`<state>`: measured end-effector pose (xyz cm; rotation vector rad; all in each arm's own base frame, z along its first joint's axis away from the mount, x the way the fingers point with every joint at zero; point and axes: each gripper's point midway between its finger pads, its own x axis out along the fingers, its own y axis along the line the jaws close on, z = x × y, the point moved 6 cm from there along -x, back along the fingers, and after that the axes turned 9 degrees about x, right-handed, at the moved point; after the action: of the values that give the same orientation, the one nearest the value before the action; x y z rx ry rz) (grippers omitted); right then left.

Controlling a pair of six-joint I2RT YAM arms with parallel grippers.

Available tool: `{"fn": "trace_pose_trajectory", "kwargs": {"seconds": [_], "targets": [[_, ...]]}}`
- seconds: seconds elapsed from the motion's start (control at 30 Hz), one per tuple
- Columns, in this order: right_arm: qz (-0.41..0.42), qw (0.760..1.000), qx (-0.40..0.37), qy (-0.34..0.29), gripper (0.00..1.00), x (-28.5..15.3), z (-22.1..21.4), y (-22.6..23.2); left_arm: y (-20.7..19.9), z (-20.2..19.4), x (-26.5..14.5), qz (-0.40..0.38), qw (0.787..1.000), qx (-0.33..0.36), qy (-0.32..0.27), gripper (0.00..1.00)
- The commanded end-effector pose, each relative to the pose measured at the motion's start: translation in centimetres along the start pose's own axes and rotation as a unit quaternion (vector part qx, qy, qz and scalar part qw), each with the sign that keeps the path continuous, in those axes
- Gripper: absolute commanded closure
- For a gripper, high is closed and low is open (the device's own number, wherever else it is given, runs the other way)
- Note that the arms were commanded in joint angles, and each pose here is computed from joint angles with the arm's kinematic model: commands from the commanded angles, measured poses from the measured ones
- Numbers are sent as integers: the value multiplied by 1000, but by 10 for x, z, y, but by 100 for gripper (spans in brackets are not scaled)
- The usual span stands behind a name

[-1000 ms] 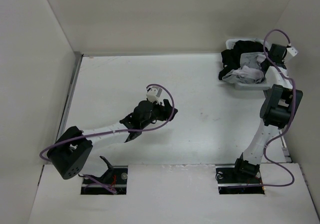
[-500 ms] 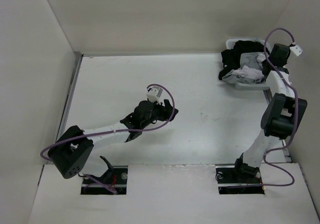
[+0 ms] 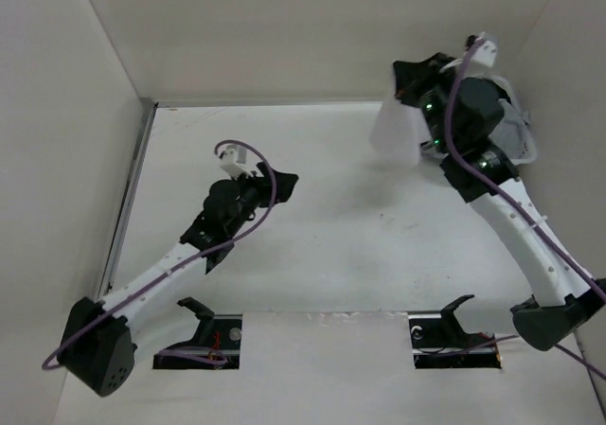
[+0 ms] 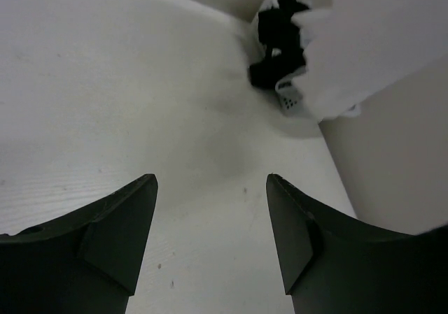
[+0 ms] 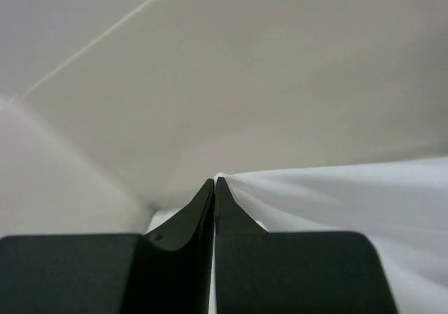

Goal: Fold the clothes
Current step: Grab the tank top from the pile, then move the tank top to the center of the board, then flatten the tank top out

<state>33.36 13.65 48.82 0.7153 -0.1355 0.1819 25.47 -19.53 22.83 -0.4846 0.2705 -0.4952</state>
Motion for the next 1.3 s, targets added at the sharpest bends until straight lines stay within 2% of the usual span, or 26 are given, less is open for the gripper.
{"fn": "trace_pose_trajectory", "kwargs": {"seconds": [0.0, 0.1, 0.23, 0.27, 0.3, 0.33, 0.4, 0.43, 0.5, 0.53, 0.63, 0.67, 0.73, 0.77, 0.83, 0.87, 0.93, 1.07, 1.1, 1.13, 1.17, 1.2, 1.27], "targets": [[31, 988, -34, 149, 97, -17, -106, 22, 18, 18, -27, 36, 997, -60, -35, 37], [51, 965, -43, 254, 96, -45, -201, 38, 44, 27, -49, 83, 991, -82, -67, 37], [44, 950, -22, 310, 93, -72, -274, 25, 74, 21, -67, 143, 984, -85, -60, 37], [48, 947, -14, 317, 84, -76, -284, 20, 82, 16, -69, 163, 982, -85, -52, 37], [53, 944, -13, 327, 71, -80, -291, 16, 88, 12, -72, 177, 979, -85, -45, 37], [56, 937, -13, 344, 51, -89, -298, 8, 94, 8, -73, 190, 977, -86, -40, 37], [50, 935, -8, 350, 36, -103, -298, -5, 101, 3, -75, 204, 975, -85, -32, 37], [41, 937, -4, 346, 34, -110, -297, -15, 104, 2, -75, 213, 973, -81, -30, 38], [6, 943, -1, 333, 35, -120, -294, -46, 107, 0, -71, 226, 971, -71, -22, 40], [-22, 945, -3, 326, 42, -122, -293, -66, 105, 0, -66, 226, 972, -62, -16, 42], [-128, 944, -3, 305, 79, -125, -291, -131, 96, -9, -47, 232, 972, -26, 17, 47], [-163, 941, -2, 298, 85, -122, -289, -151, 93, -13, -41, 236, 971, -7, 27, 47], [-211, 934, 3, 289, 84, -117, -289, -181, 89, -21, -25, 250, 967, 35, 43, 48], [-231, 931, 4, 282, 77, -113, -289, -193, 84, -25, -15, 250, 965, 53, 54, 48], [-253, 929, 6, 270, 57, -102, -287, -210, 74, -26, 13, 244, 965, 75, 65, 47], [-259, 930, 4, 261, 50, -94, -282, -217, 69, -24, 30, 236, 966, 80, 66, 45], [-272, 933, 3, 237, 44, -75, -269, -229, 62, -16, 68, 218, 971, 80, 61, 42], [-308, 926, -5, 220, 41, -45, -256, -256, 68, -12, 149, 187, 975, 85, 87, 41], [-322, 921, -5, 220, 44, -38, -257, -265, 75, -14, 168, 186, 974, 86, 100, 40], [-327, 918, -3, 224, 56, -32, -257, -271, 83, -17, 186, 188, 972, 87, 113, 40], [-329, 917, 2, 226, 61, -27, -258, -276, 93, -19, 203, 194, 970, 89, 120, 40], [-328, 918, 6, 225, 60, -21, -256, -278, 104, -22, 217, 198, 968, 88, 129, 40], [-327, 918, 12, 223, 50, -12, -251, -280, 121, -28, 239, 200, 965, 82, 151, 40]]}}
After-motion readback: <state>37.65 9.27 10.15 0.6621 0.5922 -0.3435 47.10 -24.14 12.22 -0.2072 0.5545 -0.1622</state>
